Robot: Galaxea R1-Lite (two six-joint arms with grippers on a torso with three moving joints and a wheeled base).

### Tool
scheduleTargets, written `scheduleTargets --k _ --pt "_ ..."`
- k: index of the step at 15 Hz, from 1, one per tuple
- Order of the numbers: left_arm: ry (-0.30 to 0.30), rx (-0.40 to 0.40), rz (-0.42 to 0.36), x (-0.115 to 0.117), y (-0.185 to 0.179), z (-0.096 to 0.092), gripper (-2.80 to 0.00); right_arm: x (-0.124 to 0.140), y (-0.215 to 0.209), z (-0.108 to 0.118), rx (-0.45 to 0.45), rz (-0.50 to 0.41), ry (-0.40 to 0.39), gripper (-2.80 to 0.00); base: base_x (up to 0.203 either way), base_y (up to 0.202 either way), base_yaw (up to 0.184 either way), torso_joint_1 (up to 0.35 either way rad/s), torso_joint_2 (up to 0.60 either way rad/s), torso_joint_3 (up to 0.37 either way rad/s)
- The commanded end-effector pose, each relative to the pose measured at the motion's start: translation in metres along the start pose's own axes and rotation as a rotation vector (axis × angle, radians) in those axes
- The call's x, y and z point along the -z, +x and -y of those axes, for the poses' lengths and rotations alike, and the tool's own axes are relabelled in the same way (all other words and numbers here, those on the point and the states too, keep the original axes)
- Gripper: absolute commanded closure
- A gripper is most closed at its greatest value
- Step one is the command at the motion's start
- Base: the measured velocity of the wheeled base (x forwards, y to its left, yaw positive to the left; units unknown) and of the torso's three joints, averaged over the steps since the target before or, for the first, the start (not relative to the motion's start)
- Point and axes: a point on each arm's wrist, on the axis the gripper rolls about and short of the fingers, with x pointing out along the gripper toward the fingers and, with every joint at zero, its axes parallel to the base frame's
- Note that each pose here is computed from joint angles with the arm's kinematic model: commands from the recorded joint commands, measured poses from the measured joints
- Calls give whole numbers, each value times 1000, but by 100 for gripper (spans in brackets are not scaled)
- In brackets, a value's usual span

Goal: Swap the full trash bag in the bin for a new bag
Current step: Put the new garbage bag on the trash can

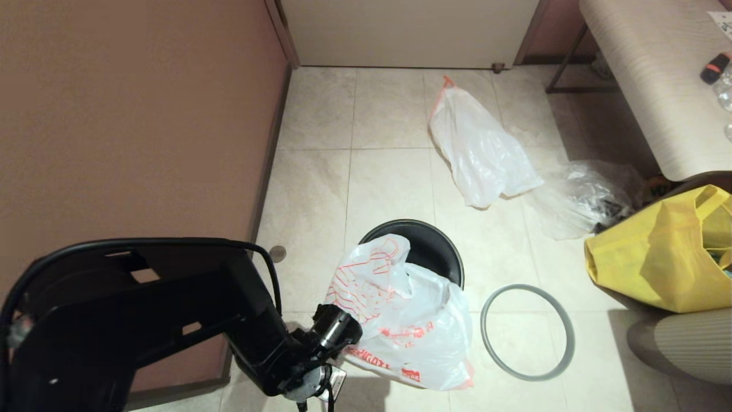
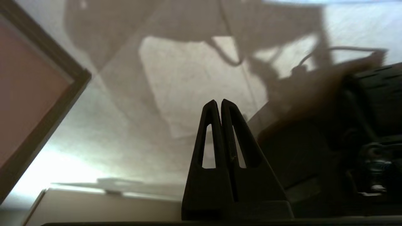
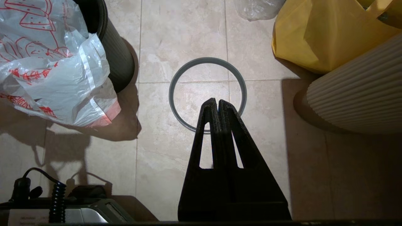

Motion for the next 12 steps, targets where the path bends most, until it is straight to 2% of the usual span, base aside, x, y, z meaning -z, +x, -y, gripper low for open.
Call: scheduleTargets --k 1,2,3,5,7,9,12 --pt "5 -17 -19 2 15 5 0 -1 3 0 0 -47 0 0 0 0 0 0 0 0" --pt "-13 -29 14 -4 21 6 0 -1 4 0 0 -48 0 0 0 0 0 0 0 0" --pt "-21 -54 27 -3 26 6 -280 -1 3 0 1 -47 0 0 0 0 0 0 0 0" --pt "-10 -97 -3 6 36 6 -280 -1 4 0 0 -52 0 0 0 0 0 0 0 0" --pt "-44 -115 -18 7 46 -5 -280 -2 6 0 -3 -74 -2 0 0 0 0 0 0 0" --pt "-105 -118 66 -2 45 -14 -280 -1 5 0 -4 -71 -1 0 0 0 0 0 0 0" --pt "-157 -108 139 5 56 -19 -280 -1 4 0 -4 -59 -1 0 0 0 0 0 0 0"
